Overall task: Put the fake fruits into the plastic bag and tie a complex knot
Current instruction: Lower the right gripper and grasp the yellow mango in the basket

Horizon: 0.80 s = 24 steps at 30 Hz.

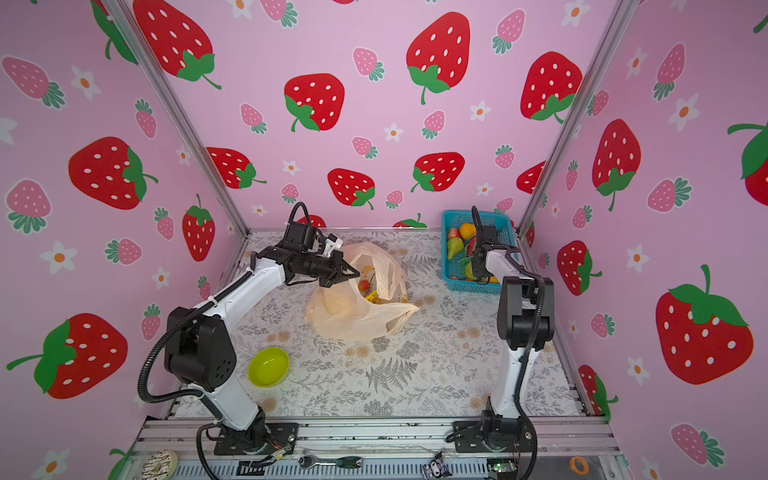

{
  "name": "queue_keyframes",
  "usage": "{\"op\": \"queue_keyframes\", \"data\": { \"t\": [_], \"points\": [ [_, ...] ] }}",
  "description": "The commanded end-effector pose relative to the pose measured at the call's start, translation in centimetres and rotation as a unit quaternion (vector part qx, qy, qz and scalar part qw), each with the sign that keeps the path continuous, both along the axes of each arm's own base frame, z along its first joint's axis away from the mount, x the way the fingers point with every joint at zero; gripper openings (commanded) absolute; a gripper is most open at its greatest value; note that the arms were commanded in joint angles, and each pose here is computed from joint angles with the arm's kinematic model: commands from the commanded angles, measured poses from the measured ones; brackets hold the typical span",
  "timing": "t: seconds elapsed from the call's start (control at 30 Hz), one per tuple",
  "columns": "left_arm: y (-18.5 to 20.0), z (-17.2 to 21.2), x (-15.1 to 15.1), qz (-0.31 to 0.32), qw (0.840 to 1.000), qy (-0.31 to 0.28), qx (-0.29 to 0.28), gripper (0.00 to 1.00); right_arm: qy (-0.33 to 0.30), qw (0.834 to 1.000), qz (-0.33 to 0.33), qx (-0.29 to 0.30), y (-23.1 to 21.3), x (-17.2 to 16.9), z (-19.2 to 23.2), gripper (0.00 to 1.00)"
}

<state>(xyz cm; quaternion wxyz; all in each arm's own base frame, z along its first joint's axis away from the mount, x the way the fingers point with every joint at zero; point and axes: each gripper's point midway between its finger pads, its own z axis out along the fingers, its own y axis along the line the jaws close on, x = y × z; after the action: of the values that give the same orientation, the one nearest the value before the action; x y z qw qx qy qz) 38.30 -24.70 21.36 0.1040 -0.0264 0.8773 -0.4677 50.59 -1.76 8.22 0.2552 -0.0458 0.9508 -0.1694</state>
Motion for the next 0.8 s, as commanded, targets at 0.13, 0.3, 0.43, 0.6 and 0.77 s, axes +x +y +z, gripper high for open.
{"op": "queue_keyframes", "data": {
  "t": [0.13,0.3,0.43,0.6,0.77],
  "points": [
    [-0.2,0.8,-0.3,-0.005,1.0,-0.007,-0.01,0.0,-0.015,1.0,0.004,-0.005,0.4,-0.3,2.6,0.32],
    [-0.2,0.8,-0.3,-0.004,1.0,-0.008,-0.009,0.0,-0.05,0.999,0.013,0.001,1.3,-0.4,6.0,0.27],
    [-0.2,0.9,-0.3,-0.004,1.0,-0.009,-0.009,0.0,-0.092,0.995,0.03,0.023,2.8,-0.6,9.7,0.26],
    [-0.2,0.9,-0.3,-0.005,1.0,-0.01,-0.009,0.0,-0.169,0.965,0.117,0.163,8.8,-2.0,15.5,0.24],
    [-0.3,1.0,-0.4,-0.005,1.0,-0.01,-0.009,0.0,-0.177,0.912,0.227,0.291,17.4,-6.3,16.8,0.24]
  ]
}}
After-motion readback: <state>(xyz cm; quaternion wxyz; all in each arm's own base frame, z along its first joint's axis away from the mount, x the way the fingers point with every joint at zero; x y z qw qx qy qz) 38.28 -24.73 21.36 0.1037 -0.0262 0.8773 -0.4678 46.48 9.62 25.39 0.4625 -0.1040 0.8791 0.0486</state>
